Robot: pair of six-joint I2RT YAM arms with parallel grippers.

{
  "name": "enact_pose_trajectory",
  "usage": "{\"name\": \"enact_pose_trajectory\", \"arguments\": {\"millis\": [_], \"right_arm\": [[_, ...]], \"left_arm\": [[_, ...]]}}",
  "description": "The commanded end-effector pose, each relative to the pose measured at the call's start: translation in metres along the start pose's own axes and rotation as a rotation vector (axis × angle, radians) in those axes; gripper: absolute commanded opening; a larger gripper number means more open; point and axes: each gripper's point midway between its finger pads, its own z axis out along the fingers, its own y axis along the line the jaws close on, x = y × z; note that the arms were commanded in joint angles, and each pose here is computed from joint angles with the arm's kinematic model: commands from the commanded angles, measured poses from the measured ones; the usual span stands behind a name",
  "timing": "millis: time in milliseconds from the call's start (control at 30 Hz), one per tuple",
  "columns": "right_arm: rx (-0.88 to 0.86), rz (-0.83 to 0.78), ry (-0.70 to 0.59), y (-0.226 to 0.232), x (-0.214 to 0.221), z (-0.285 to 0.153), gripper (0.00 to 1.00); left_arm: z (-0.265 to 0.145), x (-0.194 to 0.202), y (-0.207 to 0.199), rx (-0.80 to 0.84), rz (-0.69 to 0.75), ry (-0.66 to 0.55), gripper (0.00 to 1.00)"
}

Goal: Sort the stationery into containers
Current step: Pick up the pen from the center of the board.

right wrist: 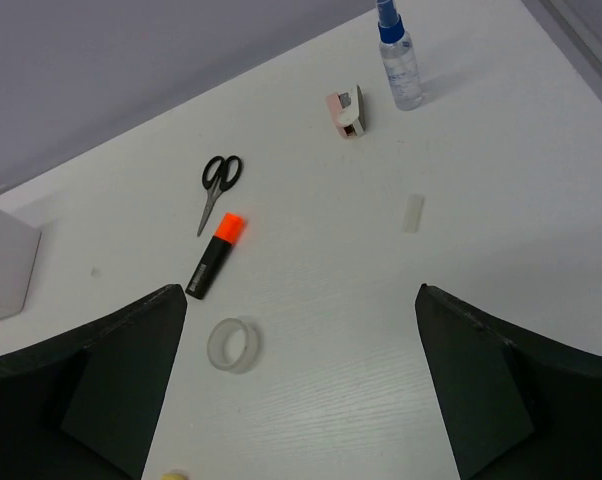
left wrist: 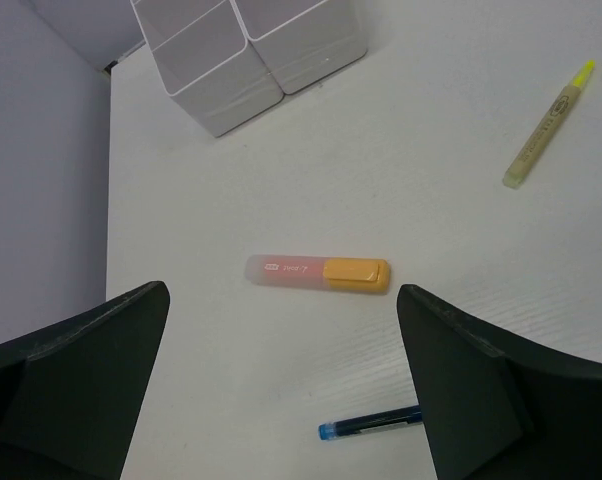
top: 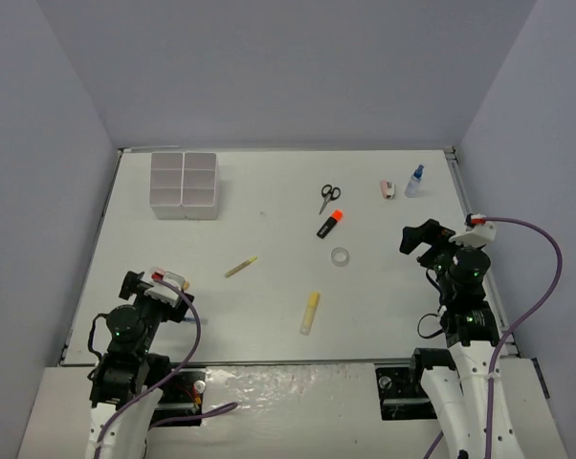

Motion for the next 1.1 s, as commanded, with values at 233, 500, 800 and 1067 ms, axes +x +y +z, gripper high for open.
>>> {"name": "enact_pose_trajectory", "arguments": {"millis": [233, 500, 800, 1067], "right_arm": [[0.117, 0.113, -0.030, -0.006, -0.027, 0.022, 1.00], [0.227, 0.198, 0.012, -0.017, -0.032, 0.051, 1.00], [0.229, 0.197, 0.127, -0.016, -0.011, 0.072, 0.98], [0.175, 0.119, 0.158, -0.010, -0.007, 0.070, 1.00]], "left_arm": [[-0.008, -0.059, 0.018, -0.014, 0.206, -0.199, 0.97], [0.001, -0.079, 0.006, 0.476, 0.162, 0.357, 0.82], [0.021, -0.132, -0.016, 0.542, 0.237, 0.551, 0.70], [0.092, -0.077, -0.101, 0.728, 0.183, 0.653, 0.88]]}}
